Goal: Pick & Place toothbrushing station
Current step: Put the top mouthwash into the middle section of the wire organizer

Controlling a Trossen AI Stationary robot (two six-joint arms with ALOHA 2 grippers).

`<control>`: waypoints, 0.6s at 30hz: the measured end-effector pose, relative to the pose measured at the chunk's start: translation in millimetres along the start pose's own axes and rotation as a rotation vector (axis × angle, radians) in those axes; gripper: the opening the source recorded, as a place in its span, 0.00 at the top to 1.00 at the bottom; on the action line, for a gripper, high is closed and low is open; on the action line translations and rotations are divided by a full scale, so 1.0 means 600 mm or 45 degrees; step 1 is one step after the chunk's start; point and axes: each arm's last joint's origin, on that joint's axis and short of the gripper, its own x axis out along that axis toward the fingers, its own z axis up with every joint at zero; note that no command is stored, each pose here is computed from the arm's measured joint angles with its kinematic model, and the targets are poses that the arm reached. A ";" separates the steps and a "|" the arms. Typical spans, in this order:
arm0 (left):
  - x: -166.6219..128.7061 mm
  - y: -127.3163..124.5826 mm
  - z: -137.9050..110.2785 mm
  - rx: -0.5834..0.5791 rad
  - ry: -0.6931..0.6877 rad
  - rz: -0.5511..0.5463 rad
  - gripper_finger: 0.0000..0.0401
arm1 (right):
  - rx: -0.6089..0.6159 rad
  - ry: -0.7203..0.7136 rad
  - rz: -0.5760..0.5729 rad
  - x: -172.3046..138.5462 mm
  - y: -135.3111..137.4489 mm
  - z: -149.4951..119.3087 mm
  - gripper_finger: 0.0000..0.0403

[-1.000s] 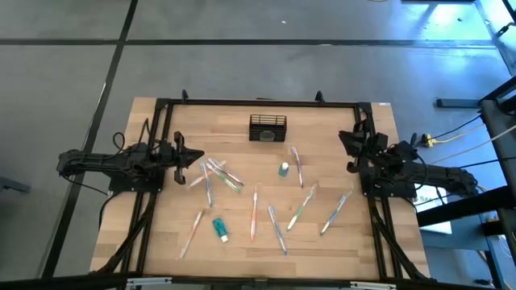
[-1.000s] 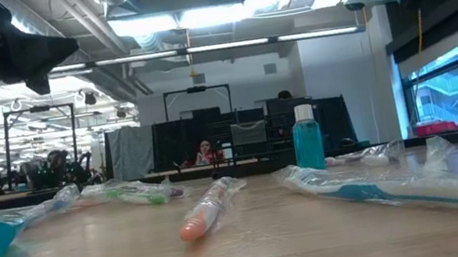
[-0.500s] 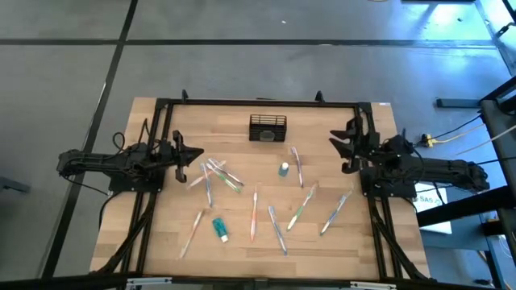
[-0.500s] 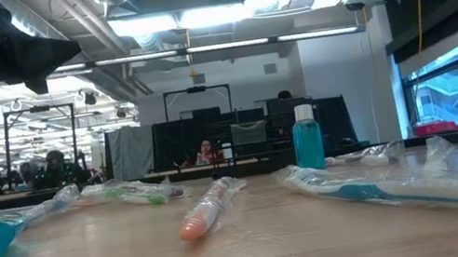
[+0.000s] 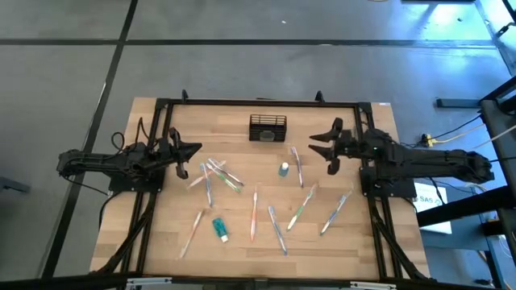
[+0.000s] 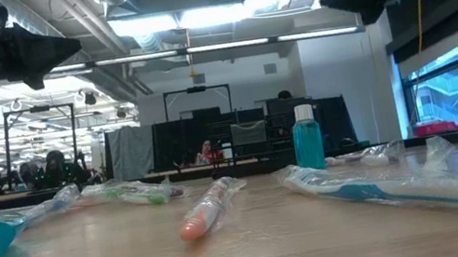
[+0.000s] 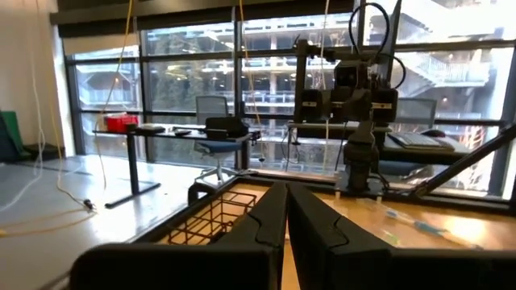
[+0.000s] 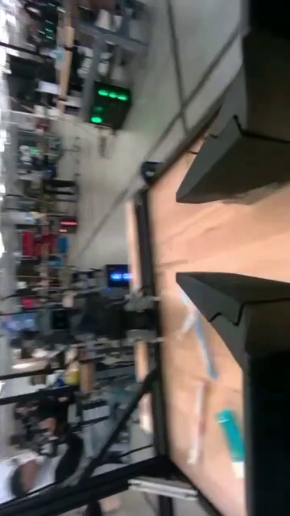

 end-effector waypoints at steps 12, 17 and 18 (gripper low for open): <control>0.000 0.000 0.000 0.009 0.000 -0.001 0.98 | -0.035 0.230 0.154 0.034 0.023 -0.043 0.62; 0.000 0.000 0.000 -0.001 0.000 -0.002 0.98 | -0.058 0.288 0.101 0.043 0.032 -0.056 0.62; 0.000 0.000 0.000 -0.001 0.000 -0.002 0.98 | -0.063 0.300 0.087 0.044 0.033 -0.059 0.62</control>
